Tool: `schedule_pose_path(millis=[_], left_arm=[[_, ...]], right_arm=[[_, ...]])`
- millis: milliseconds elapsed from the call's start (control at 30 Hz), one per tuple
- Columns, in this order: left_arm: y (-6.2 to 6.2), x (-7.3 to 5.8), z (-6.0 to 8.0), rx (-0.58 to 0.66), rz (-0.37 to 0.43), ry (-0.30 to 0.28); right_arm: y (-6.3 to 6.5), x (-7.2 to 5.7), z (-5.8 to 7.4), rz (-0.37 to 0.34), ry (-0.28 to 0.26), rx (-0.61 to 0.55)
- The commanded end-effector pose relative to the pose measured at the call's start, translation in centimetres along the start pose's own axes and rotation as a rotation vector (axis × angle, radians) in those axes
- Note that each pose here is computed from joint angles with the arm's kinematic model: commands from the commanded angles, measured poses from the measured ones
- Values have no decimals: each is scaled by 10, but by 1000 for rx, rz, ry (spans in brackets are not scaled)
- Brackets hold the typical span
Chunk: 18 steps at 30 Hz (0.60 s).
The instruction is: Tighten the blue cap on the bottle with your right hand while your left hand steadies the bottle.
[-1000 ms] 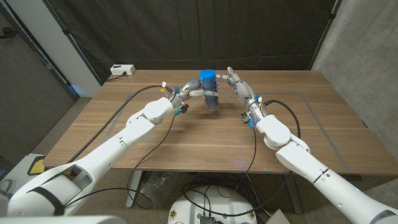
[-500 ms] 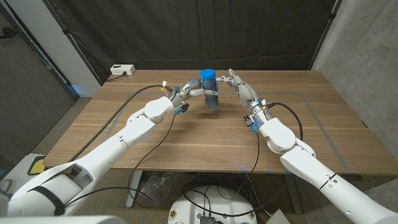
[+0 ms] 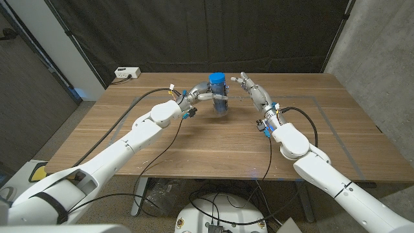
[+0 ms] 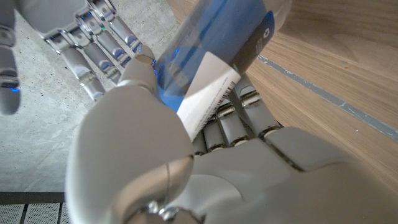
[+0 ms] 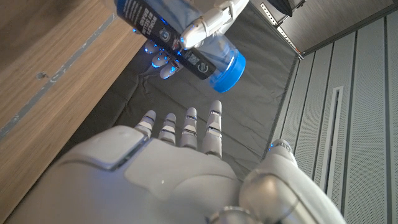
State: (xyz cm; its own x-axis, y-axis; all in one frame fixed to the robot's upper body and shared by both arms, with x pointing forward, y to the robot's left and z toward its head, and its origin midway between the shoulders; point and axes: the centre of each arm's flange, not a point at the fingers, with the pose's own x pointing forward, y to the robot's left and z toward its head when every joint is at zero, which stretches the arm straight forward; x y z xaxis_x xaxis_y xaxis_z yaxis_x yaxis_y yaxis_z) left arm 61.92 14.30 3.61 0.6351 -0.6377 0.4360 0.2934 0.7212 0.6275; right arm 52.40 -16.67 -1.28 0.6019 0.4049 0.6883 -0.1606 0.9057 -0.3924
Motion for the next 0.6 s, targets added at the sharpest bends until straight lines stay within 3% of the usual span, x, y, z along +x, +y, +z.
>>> schedule_pose_path(millis=[33, 333, 600], left_arm=[[-7, -9, 4, 14, -14, -18], [-8, -9, 5, 24, -15, -13], [-8, -9, 2, 17, -16, -7]], right_arm=[[0, 35, -22, 23, 48, 55], [7, 47, -22, 55, 45, 67], [7, 47, -18, 54, 34, 67]])
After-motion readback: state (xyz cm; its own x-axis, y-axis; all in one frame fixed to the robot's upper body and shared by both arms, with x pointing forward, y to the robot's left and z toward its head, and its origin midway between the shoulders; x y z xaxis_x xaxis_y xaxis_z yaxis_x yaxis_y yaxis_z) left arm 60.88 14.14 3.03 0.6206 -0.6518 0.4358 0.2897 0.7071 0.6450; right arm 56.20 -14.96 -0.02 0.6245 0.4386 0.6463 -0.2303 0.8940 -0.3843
